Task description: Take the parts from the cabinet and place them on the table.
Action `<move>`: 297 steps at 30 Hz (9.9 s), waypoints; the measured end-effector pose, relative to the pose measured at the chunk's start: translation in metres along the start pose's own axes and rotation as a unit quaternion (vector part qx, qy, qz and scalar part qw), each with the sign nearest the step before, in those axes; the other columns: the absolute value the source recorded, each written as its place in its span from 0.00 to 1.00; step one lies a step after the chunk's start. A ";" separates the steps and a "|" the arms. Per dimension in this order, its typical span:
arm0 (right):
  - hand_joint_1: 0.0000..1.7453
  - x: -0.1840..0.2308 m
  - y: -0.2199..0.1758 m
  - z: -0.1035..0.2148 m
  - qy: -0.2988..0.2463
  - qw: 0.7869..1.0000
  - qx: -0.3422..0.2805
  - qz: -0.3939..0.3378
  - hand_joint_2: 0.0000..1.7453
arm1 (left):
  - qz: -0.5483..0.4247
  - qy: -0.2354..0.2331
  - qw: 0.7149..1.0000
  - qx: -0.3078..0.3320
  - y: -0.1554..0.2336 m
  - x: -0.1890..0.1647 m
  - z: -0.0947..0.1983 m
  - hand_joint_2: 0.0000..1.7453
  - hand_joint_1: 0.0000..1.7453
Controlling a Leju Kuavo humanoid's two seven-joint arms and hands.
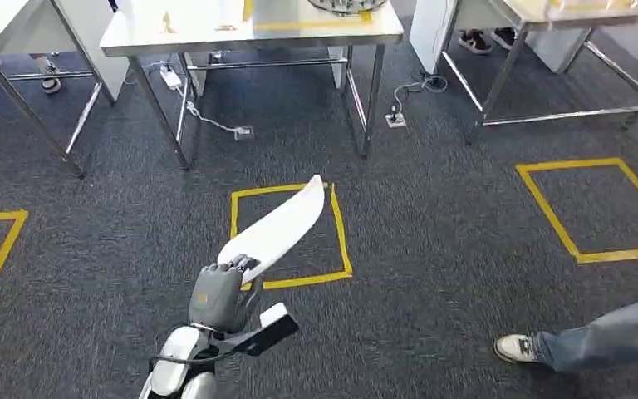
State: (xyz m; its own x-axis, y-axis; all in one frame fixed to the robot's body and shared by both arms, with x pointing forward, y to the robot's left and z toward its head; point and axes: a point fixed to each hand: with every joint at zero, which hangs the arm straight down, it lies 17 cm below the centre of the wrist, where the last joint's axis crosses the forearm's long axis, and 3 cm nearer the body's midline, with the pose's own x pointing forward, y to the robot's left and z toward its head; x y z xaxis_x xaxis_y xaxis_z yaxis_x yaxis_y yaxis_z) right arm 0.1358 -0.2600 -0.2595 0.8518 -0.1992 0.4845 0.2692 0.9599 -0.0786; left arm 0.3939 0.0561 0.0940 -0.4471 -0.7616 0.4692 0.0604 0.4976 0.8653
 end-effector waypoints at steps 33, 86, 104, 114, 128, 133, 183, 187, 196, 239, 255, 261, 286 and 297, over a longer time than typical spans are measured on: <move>0.00 0.004 0.009 0.001 -0.014 1.000 0.021 0.018 1.00 | -0.028 -0.011 0.998 0.055 0.042 0.002 -0.012 1.00 1.00; 0.00 0.007 0.020 0.002 -0.013 0.997 0.057 0.059 1.00 | -0.088 0.118 0.976 0.163 0.148 -0.132 -0.047 1.00 1.00; 0.00 0.010 0.021 0.001 -0.018 0.996 0.059 0.063 1.00 | -0.079 0.077 0.984 0.137 0.129 -0.101 -0.054 1.00 1.00; 0.00 0.014 0.024 0.001 -0.020 0.996 0.064 0.061 1.00 | -0.080 0.066 0.985 0.136 0.130 -0.092 -0.060 1.00 1.00; 0.00 0.023 0.022 -0.002 -0.029 0.996 0.061 0.056 1.00 | -0.067 0.059 0.989 0.116 0.111 -0.080 -0.061 1.00 1.00; 0.00 0.015 0.018 -0.003 -0.007 0.997 0.056 0.059 1.00 | -0.065 0.074 0.986 0.132 0.115 -0.093 -0.048 1.00 1.00; 0.00 0.006 0.043 0.007 -0.007 0.996 0.074 0.054 1.00 | -0.092 0.096 0.975 0.178 0.166 -0.138 -0.031 1.00 1.00; 0.00 0.005 0.045 0.007 -0.002 0.996 0.077 0.054 1.00 | -0.091 0.096 0.975 0.177 0.165 -0.137 -0.030 1.00 1.00; 0.00 0.004 0.048 0.008 -0.002 0.995 0.083 0.052 1.00 | -0.090 0.095 0.977 0.170 0.160 -0.138 -0.030 1.00 1.00; 0.00 0.019 0.075 0.011 -0.012 0.990 0.113 0.077 1.00 | -0.064 0.164 0.983 0.048 0.140 -0.190 -0.131 1.00 1.00; 0.00 0.019 0.073 0.010 -0.013 0.991 0.110 0.078 1.00 | -0.073 0.230 0.969 0.052 0.136 -0.213 -0.123 1.00 1.00; 0.00 0.019 0.073 0.010 -0.016 0.991 0.110 0.076 1.00 | -0.077 0.245 0.965 0.046 0.129 -0.220 -0.117 1.00 1.00; 0.00 0.015 0.076 0.013 -0.014 0.990 0.116 0.079 1.00 | -0.081 0.264 0.961 0.024 0.115 -0.240 -0.097 1.00 1.00; 0.00 0.016 0.080 0.014 -0.016 0.989 0.122 0.079 0.00 | -0.075 0.246 0.966 0.013 0.111 -0.239 -0.098 0.00 0.00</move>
State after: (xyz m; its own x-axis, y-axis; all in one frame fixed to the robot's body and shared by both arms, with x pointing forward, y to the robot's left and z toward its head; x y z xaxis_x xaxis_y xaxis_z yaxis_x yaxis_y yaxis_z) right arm 0.1645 -0.1835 -0.2460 0.8589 -0.0399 0.5105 0.0133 0.9984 0.0557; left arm 0.5949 0.2524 0.0958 0.0299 -0.9282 0.3709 0.0028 0.3711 0.9286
